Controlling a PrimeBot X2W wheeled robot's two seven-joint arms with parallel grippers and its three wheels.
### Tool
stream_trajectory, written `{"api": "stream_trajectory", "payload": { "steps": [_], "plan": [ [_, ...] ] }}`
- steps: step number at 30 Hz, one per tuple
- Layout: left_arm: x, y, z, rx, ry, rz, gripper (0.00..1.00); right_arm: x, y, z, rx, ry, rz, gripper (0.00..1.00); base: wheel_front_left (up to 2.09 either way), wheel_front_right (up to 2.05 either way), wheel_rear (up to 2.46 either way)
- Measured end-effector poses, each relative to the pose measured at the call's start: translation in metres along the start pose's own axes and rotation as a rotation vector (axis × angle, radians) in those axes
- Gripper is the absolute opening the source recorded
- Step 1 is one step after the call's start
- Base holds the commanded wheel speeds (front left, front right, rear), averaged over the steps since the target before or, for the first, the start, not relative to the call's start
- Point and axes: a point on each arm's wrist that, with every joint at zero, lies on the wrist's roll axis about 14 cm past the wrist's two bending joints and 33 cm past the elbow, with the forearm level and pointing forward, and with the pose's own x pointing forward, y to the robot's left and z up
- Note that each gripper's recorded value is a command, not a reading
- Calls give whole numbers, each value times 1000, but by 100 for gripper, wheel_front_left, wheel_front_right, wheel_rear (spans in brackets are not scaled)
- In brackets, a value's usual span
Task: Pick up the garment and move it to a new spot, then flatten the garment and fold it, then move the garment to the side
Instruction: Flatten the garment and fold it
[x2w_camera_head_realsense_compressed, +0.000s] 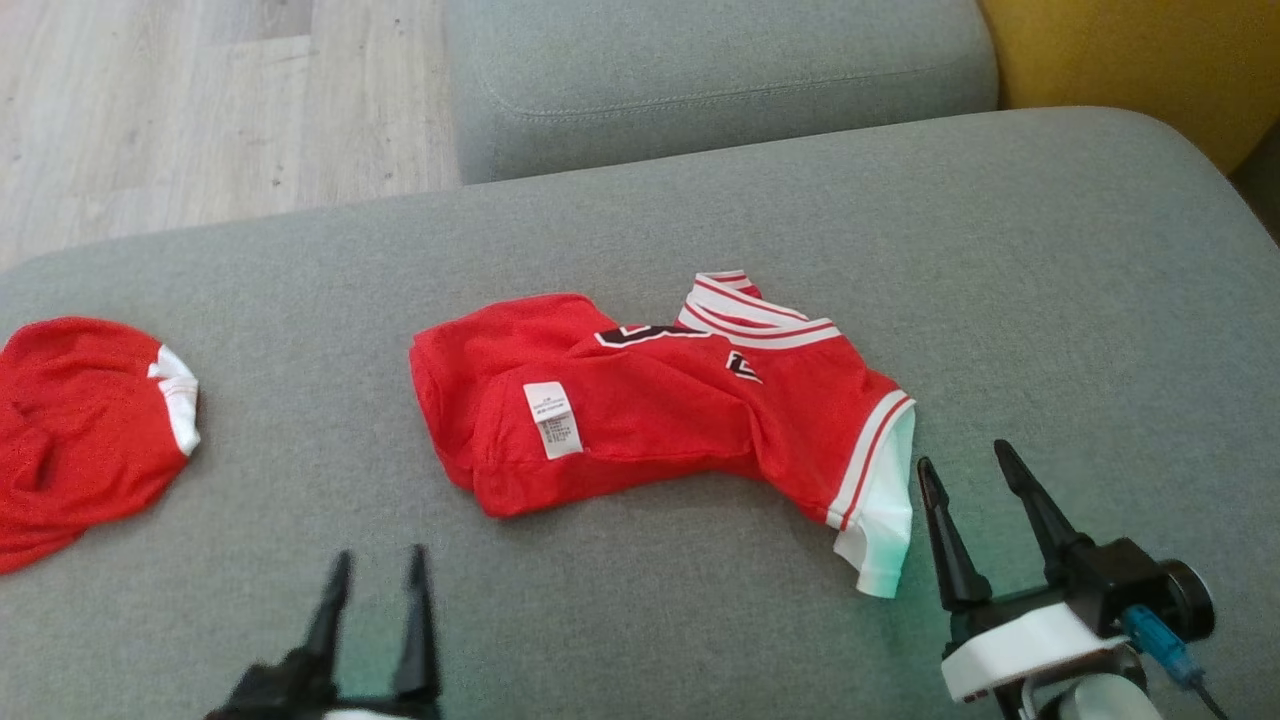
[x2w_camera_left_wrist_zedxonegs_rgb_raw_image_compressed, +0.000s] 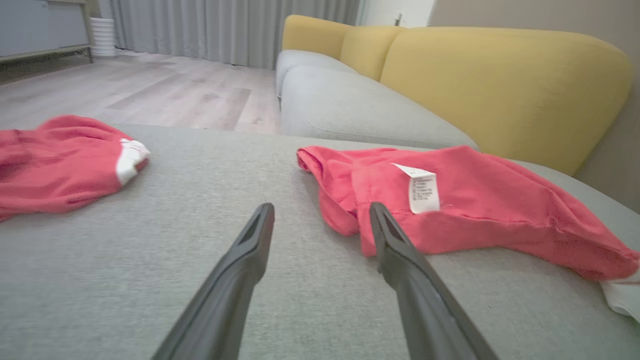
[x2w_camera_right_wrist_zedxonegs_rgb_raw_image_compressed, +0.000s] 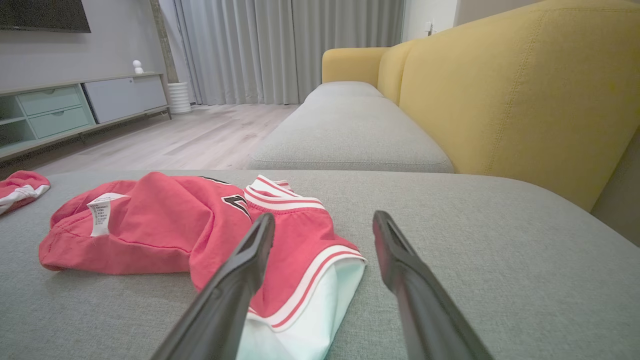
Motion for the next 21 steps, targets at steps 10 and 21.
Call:
{"api": "stream_trajectory", "payload": {
  "steps": [10, 21],
  "plan": [
    [54, -57, -3, -15, 97, -206, 100, -2, 1, -7, 12, 23, -1, 100, 0, 0, 0],
    [77, -38, -48, -8, 302, -159, 100, 3, -13, -12, 9, 44, -43, 100, 0, 0, 0]
  ]
}}
